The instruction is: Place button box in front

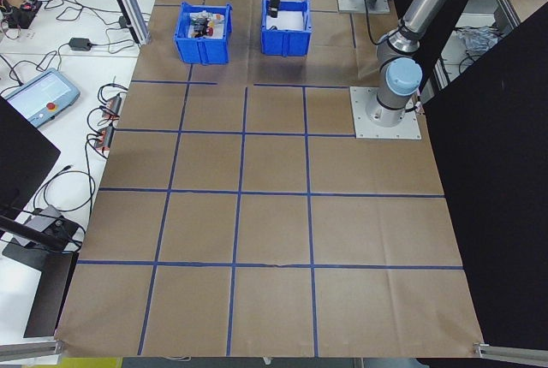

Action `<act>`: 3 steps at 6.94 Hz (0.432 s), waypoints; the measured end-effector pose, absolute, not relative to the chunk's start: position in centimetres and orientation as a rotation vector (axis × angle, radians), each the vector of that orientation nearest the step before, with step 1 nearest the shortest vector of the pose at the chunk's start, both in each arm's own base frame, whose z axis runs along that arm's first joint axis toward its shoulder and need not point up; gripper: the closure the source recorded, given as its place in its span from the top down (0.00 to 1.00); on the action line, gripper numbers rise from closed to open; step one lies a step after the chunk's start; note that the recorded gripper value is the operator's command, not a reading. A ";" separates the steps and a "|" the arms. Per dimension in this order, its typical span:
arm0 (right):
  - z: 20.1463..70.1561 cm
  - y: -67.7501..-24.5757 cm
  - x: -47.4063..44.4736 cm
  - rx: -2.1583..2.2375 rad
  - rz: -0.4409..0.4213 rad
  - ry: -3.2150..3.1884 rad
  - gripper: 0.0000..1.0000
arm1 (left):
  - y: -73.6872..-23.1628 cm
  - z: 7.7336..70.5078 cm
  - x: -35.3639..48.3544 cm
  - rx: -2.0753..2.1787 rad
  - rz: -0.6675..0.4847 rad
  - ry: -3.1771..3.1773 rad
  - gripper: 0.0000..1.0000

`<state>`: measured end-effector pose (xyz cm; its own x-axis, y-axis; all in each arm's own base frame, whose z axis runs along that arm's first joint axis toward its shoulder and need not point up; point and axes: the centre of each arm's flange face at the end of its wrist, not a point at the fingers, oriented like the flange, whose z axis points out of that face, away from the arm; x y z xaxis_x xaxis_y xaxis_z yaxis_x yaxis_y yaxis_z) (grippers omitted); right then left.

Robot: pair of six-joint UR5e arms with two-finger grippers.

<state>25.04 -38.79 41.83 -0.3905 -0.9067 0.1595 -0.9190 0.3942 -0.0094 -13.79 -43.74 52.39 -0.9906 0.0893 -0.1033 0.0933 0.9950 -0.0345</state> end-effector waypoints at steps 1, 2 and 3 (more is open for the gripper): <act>43.4 -40.5 21.7 1.447 0.190 -2.632 1.00 | -43.7 52.4 -13.8 0.139 -0.060 3.036 1.00; 44.7 -42.2 18.7 1.221 0.237 -2.754 1.00 | -43.7 52.4 -13.8 0.140 -0.060 3.036 1.00; 45.6 -43.6 16.0 0.960 0.285 -2.881 1.00 | -43.7 52.3 -13.8 0.140 -0.058 3.037 1.00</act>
<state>15.96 -43.57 45.64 -0.7982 -0.5847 0.1448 -0.6017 0.7850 -0.1472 -13.80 -43.75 52.34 -0.9907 0.0897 -0.1024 0.0936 0.9950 -0.0335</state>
